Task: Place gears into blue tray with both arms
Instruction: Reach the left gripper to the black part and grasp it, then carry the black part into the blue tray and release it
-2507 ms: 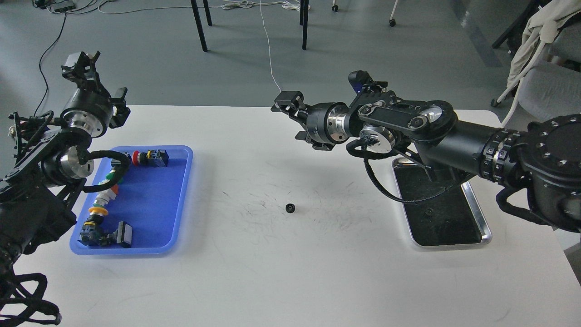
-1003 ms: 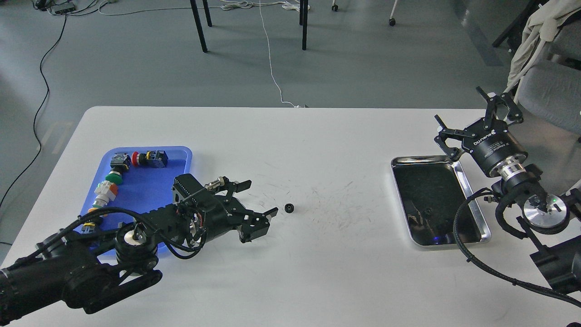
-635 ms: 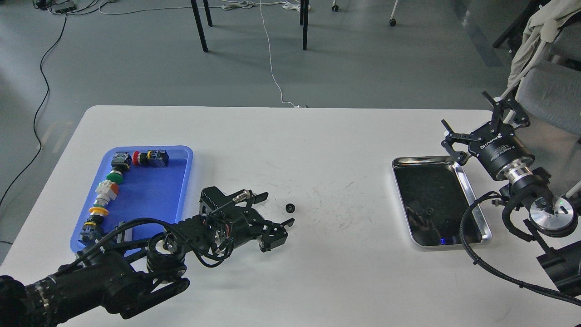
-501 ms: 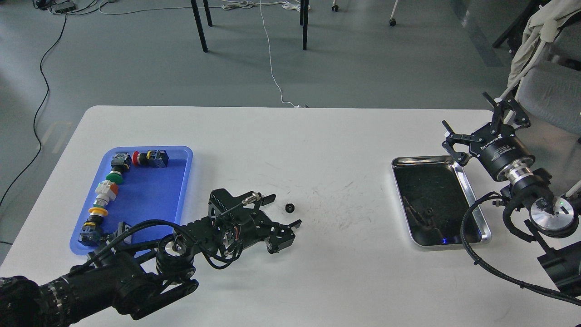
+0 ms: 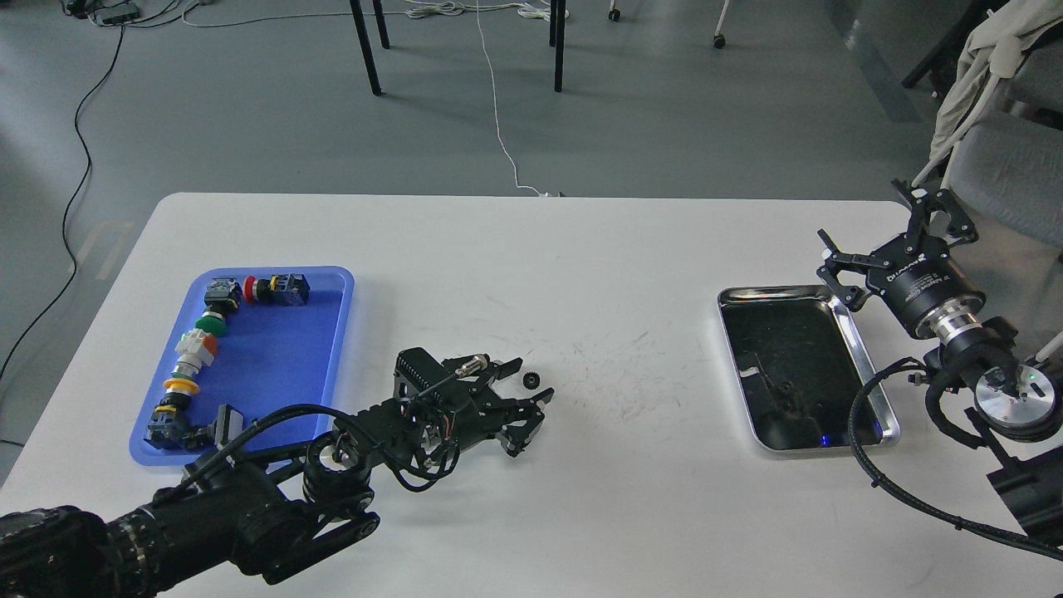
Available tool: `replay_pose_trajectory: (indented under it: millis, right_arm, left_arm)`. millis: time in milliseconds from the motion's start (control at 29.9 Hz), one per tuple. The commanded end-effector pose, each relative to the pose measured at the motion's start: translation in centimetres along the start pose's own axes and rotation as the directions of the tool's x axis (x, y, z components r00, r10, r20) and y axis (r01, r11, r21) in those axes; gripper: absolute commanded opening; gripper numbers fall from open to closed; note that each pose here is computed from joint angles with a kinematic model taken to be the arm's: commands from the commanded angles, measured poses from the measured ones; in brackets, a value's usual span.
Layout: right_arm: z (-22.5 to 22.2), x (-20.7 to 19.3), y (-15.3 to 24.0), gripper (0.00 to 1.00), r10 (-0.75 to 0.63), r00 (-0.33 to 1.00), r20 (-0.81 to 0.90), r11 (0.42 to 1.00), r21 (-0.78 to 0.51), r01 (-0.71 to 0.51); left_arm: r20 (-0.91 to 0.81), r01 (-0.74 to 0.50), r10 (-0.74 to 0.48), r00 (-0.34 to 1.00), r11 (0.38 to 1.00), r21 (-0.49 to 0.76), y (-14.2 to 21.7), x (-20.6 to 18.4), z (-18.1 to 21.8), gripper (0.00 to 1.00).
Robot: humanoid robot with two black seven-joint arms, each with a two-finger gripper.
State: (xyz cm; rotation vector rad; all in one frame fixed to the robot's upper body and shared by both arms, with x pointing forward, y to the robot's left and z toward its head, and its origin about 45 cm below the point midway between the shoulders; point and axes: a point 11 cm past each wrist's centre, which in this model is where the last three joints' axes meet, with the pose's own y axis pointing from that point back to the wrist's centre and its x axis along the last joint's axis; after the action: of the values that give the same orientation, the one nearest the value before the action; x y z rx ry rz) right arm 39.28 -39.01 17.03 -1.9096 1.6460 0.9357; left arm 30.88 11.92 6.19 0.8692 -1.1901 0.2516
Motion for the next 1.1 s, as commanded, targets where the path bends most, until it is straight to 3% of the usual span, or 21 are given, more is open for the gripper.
replay_pose_trajectory:
  millis: [0,67,234,334,568,668,769,1070]
  right_arm:
    - [0.0,0.0,0.0,0.97,0.001,1.0,0.0,1.0,0.0,-0.001]
    - [0.0,0.0,0.0,0.97,0.001,1.0,0.001,1.0,0.002,-0.001]
    - [-0.1,0.0,0.0,0.97,-0.002,1.0,0.001,1.0,0.003,0.002]
    - [-0.2,-0.2,-0.1,0.97,-0.007,1.0,-0.001,1.0,0.002,0.007]
    - [-0.2,-0.5,-0.3,0.97,-0.014,1.0,-0.003,1.0,0.002,0.014]
    - [0.0,-0.7,-0.5,0.97,-0.019,1.0,0.003,1.0,0.001,0.019]
    - [0.1,-0.8,-0.6,0.97,-0.021,1.0,0.004,1.0,0.001,0.021]
    - [-0.6,-0.8,-0.6,0.97,-0.019,1.0,-0.009,1.0,0.008,0.019]
  left_arm:
    - [0.0,0.001,-0.001,1.0,1.0,0.004,0.1,0.0,-0.1,0.12]
    - [-0.001,-0.005,0.005,1.0,1.0,0.004,0.0,0.1,-0.2,0.05]
    - [0.008,-0.028,0.028,1.0,0.999,0.025,1.1,0.5,-1.5,0.04]
    - [0.014,-0.092,0.091,0.996,0.995,0.049,2.6,2.9,-3.3,0.04]
    - [0.053,-0.161,0.153,0.987,0.96,0.228,11.4,7.3,-12.2,0.05]
    - [-0.018,-0.114,0.126,0.992,0.942,0.316,15.1,5.4,-14.8,0.05]
    - [-0.214,-0.06,0.155,0.965,0.918,0.393,16.8,2.4,-15.5,0.05]
    - [-0.332,0.011,0.174,0.927,0.874,0.487,16.5,-2.1,-16.7,0.06]
